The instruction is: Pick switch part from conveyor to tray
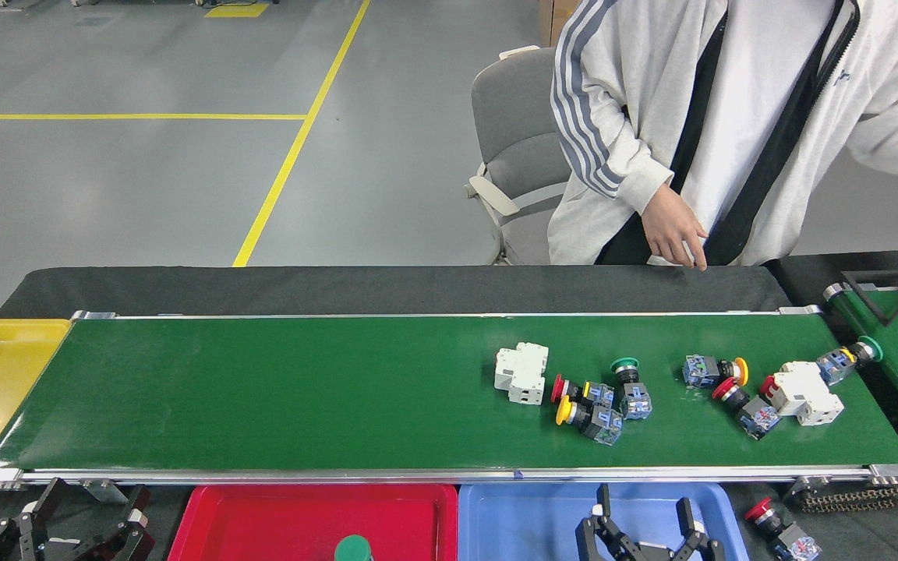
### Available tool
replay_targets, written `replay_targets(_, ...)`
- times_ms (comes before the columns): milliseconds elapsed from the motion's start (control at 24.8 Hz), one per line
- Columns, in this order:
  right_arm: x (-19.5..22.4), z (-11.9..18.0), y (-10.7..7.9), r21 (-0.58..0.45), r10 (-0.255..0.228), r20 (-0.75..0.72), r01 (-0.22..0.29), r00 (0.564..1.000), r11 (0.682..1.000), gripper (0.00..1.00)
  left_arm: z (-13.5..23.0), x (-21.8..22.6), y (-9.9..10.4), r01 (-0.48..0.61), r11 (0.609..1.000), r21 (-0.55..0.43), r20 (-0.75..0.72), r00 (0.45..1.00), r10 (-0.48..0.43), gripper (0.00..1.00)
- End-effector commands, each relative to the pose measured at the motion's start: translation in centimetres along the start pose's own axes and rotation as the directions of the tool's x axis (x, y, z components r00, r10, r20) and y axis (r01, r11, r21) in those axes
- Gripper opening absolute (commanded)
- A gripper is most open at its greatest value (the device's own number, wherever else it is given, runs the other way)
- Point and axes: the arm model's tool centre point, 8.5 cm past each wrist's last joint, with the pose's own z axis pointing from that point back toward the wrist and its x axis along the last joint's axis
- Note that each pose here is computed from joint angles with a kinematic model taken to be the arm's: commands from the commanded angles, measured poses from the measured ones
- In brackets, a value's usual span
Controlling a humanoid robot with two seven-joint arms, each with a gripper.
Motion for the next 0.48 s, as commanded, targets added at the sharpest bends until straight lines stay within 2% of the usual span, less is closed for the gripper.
replay_targets(0,0.1,-1.3,-0.1,0.063,0.028,0.106,-0.034,0.994,0.997,0.97,-0.2,-0.2,0.8,0.019,1.0,0.023,0.006,1.0,-0.019,1.0)
replay_targets(161,2.1,-3.0,0.3,0.09,0.025,0.274,-0.052,0.961,0.995,0.96,-0.2,-0.2,0.8,0.019,1.0,0.023,0.006,1.0,-0.019,1.0)
replay_targets(283,3.2,-4.0,-0.2,0.115,0.026,0.313,-0.065,0.949,0.991,0.96,-0.1,-0.2,0.7,0.019,1.0,0.021,0.006,1.0,-0.019,1.0)
replay_targets(444,5.3,-5.2,0.2,0.132,0.034,0.378,-0.09,0.925,0.987,0.95,-0.3,-0.2,0.9,0.019,0.999,0.027,0.005,1.0,-0.019,1.0)
